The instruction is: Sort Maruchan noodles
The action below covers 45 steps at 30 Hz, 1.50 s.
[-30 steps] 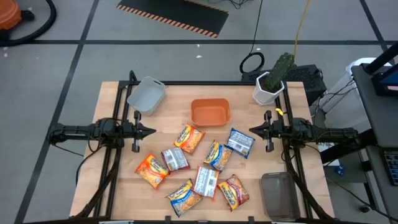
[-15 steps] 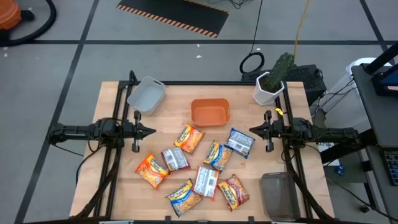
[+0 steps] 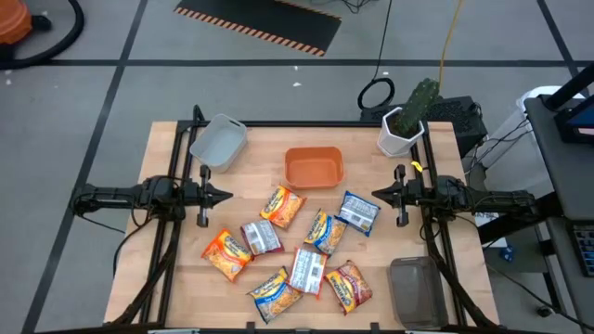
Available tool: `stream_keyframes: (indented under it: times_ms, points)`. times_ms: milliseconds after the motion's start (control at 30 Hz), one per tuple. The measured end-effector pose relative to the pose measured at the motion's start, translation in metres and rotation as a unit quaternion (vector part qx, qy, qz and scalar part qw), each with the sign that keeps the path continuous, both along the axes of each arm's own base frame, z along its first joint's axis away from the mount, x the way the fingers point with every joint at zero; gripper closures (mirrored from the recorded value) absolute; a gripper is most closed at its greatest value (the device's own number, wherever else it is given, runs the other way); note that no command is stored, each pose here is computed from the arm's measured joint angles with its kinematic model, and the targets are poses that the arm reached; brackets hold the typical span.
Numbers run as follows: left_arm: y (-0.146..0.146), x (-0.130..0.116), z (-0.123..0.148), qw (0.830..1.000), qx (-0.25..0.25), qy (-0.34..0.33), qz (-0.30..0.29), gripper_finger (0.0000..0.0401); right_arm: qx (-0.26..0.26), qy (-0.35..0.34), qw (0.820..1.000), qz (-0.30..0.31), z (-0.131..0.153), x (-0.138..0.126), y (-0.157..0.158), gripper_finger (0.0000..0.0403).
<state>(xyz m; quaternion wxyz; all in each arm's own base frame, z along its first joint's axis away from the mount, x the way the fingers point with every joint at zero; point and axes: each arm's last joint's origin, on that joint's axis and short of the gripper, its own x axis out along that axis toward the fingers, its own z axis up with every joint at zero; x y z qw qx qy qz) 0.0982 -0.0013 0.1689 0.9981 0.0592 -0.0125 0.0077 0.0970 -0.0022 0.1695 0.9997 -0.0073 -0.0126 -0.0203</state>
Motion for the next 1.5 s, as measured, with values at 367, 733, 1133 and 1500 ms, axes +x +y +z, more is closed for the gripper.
stream_keyframes:
  times_ms: [367,733,1133,1500]
  points:
    - [0.0,0.0,0.0,1.0,0.0,0.0,0.0,0.04,-0.078,0.002,0.997,-0.002,0.0,0.0,0.0,0.0403]
    - [0.0,0.0,0.0,1.0,0.0,0.0,0.0,0.04,-0.072,-0.004,0.997,-0.003,0.001,0.0,0.0,0.0403]
    - [0.0,0.0,0.0,1.0,0.0,0.0,0.0,0.04,-0.095,0.043,0.995,-0.002,-0.006,0.005,-0.001,0.0403]
    - [0.0,0.0,0.0,1.0,0.0,0.0,0.0,0.04,0.015,0.061,0.998,-0.014,-0.008,0.012,-0.001,0.0403]
